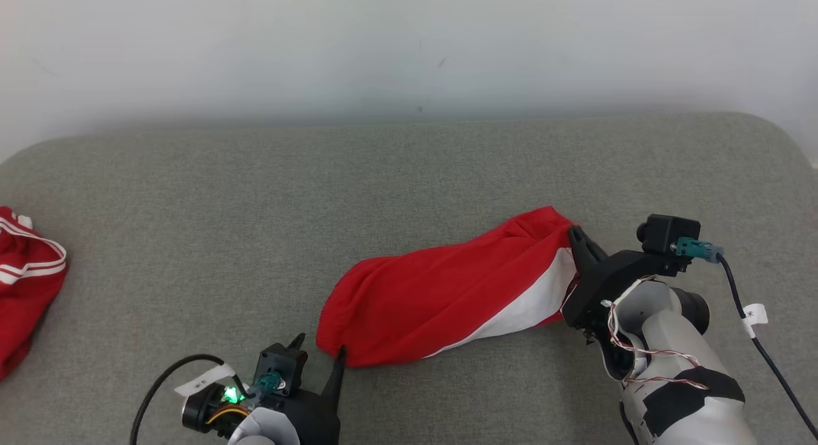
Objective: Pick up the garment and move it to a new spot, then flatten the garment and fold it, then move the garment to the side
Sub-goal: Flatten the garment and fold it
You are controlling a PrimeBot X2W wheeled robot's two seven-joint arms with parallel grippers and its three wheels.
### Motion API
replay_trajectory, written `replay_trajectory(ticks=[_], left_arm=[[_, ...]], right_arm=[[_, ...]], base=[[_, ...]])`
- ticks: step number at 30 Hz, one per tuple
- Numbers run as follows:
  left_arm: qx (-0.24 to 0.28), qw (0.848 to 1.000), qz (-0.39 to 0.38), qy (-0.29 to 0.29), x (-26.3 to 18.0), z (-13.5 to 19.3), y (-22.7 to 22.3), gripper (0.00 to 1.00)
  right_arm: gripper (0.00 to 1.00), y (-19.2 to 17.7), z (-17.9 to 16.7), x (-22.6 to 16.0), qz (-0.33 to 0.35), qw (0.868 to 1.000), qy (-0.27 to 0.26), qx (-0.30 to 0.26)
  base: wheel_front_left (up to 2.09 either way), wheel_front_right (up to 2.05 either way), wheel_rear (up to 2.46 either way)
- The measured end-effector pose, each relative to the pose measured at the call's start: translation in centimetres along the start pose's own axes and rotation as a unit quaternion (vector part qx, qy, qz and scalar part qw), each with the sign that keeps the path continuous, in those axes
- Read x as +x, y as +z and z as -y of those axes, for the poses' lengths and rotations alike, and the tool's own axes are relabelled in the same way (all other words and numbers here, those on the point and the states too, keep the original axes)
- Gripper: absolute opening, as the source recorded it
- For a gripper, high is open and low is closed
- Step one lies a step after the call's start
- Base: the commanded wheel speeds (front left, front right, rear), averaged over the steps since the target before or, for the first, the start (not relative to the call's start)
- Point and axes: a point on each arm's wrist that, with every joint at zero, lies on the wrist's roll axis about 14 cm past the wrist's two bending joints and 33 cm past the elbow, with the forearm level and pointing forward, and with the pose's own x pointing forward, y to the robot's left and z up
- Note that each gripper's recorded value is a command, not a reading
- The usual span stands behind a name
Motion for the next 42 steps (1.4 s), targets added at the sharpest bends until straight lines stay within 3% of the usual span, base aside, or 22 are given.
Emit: replay_trajectory(ticks=[2,4,9,15,20,22,26,29,32,42], left_arm=[[-0.008,1.0,-0.006,-0.002,0.5,0.2,-0.2,1.0],[-0.013,1.0,-0.008,-0.013,0.9,0.7,-0.2,0.0],[-0.027,0.999,-0.007,-0.03,1.3,1.7,-0.1,0.0],[-0.105,0.994,0.038,-0.004,0.8,0.7,1.9,0.0],[-0.185,0.981,0.061,-0.006,-0.9,1.2,3.3,0.0],[-0.235,0.97,0.055,-0.028,-2.5,2.0,4.0,0.0],[-0.287,0.954,0.058,-0.057,-5.2,2.6,6.1,0.0],[-0.296,0.95,0.073,-0.065,-6.2,2.5,8.9,0.0],[-0.278,0.958,0.049,-0.048,-5.6,1.5,9.1,0.0],[-0.231,0.972,-0.045,0.021,2.4,-1.0,7.0,0.0]], right_arm=[[0.0,-0.4,0.3,-0.1,-0.005,1.0,-0.004,0.002],[0.0,-0.6,0.6,-0.1,-0.006,1.0,-0.006,0.003],[0.0,-1.0,0.6,-0.2,-0.01,1.0,-0.005,0.002],[0.0,-0.1,-0.5,-0.7,0.018,1.0,0.011,0.02],[0.0,0.3,-0.5,-2.5,0.035,0.998,0.023,0.046],[0.0,0.4,-0.2,-4.2,0.035,0.998,0.029,0.053],[0.0,1.6,-0.4,-6.7,0.05,0.995,0.043,0.075],[0.0,3.4,-0.5,-7.8,0.065,0.994,0.049,0.071],[0.0,4.2,-0.8,-7.1,0.057,0.995,0.053,0.063],[0.0,2.9,0.6,0.7,0.019,0.996,0.018,0.085]], base=[[0.0,0.0,0.0],[0.0,0.0,0.0],[0.0,0.0,0.0],[0.0,0.0,0.0],[0.0,0.0,0.0],[0.0,0.0,0.0],[0.0,0.0,0.0],[0.0,0.0,0.0],[0.0,0.0,0.0],[0.0,0.0,0.0]])
